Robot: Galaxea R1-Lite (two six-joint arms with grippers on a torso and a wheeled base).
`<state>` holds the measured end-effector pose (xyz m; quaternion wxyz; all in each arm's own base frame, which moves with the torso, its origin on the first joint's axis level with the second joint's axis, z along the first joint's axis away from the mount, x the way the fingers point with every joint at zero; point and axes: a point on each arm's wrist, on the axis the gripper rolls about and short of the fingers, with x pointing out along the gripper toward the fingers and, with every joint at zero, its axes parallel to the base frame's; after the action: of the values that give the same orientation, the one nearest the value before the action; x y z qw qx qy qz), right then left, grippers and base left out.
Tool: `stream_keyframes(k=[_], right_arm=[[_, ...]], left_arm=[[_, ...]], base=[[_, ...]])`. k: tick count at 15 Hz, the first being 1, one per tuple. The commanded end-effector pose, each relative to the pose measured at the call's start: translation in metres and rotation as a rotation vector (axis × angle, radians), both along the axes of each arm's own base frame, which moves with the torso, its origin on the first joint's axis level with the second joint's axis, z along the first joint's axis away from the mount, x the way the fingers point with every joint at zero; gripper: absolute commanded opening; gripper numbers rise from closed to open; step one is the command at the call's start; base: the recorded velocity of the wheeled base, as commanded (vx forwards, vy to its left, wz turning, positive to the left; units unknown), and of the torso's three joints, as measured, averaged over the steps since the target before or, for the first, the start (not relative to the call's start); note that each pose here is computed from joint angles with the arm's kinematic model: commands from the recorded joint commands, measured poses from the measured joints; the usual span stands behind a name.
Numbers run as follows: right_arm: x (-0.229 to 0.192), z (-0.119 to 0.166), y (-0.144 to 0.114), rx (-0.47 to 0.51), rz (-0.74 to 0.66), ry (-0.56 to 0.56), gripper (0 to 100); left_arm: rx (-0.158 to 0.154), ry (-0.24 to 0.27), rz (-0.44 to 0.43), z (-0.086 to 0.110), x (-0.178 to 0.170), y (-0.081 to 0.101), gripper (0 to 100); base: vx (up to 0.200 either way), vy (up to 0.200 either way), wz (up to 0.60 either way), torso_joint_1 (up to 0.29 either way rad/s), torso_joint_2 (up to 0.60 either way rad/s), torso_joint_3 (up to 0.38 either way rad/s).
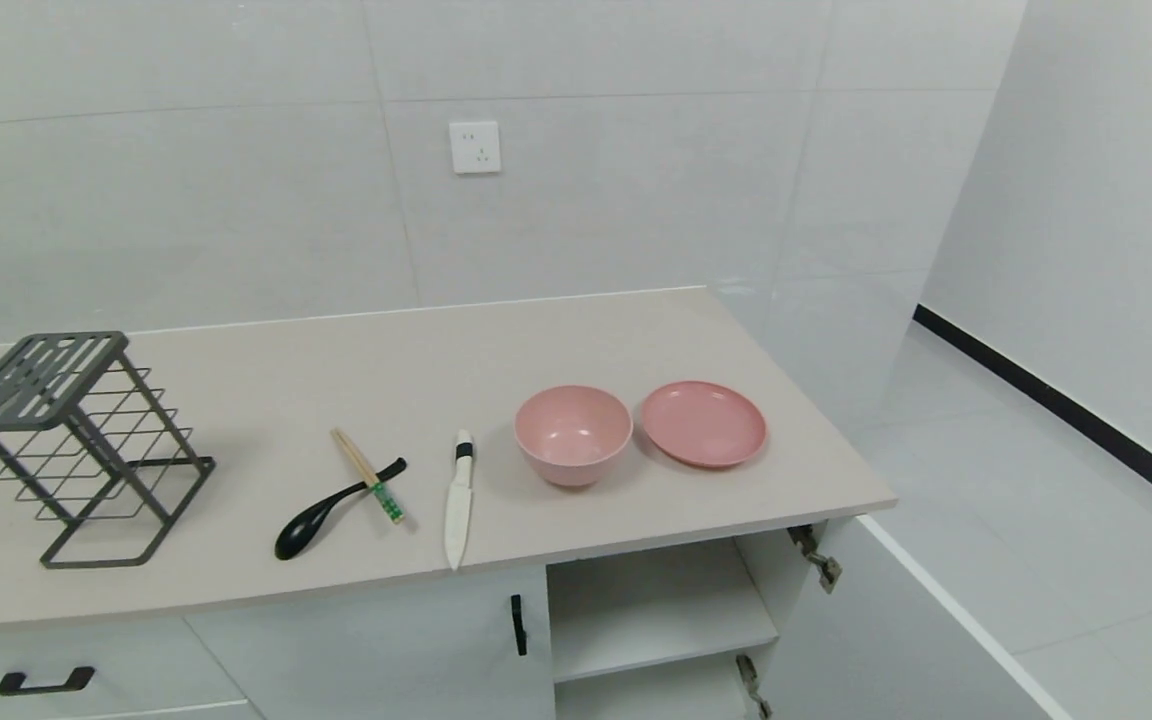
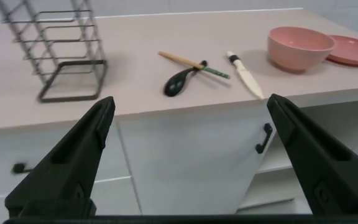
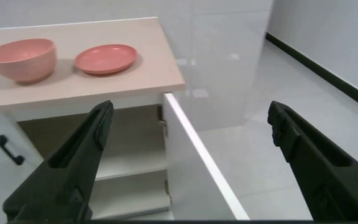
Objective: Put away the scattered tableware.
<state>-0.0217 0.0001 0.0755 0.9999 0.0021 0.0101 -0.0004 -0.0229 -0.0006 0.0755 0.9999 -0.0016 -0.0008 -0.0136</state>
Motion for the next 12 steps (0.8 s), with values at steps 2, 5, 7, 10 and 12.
stream_keyframes(k=[2, 5, 7, 10, 12], right_arm=[[0.0001, 0.0001, 0.0000, 0.000, 0.001, 0.001, 100], [0.0001, 0.0001, 0.0000, 0.000, 0.001, 0.001, 100], [0.0001, 0.0001, 0.0000, 0.000, 0.001, 0.001, 100], [0.0001, 0.0001, 0.0000, 0.000, 0.001, 0.001, 100], [0.0000, 0.0001, 0.0000, 0.000, 0.001, 0.000, 100]], left_arm=[[-0.001, 0.000, 0.003, 0.0001, 0.0001, 0.0000, 100], [-0.001, 0.000, 0.003, 0.0001, 0.0001, 0.0000, 100], [-0.001, 0.000, 0.003, 0.0001, 0.0001, 0.0000, 100], [-0.003, 0.000, 0.010, 0.0001, 0.0001, 0.0002, 100], [-0.004, 0.000, 0.012, 0.0001, 0.0001, 0.0002, 100]], base=[[0.000, 0.000, 0.00, 0.000, 0.00, 0.000], [0.000, 0.000, 0.00, 0.000, 0.00, 0.000], [0.000, 0.200, 0.00, 0.007, 0.00, -0.002], [0.000, 0.067, 0.00, -0.002, 0.00, 0.001], [0.000, 0.000, 0.00, 0.000, 0.00, 0.000]])
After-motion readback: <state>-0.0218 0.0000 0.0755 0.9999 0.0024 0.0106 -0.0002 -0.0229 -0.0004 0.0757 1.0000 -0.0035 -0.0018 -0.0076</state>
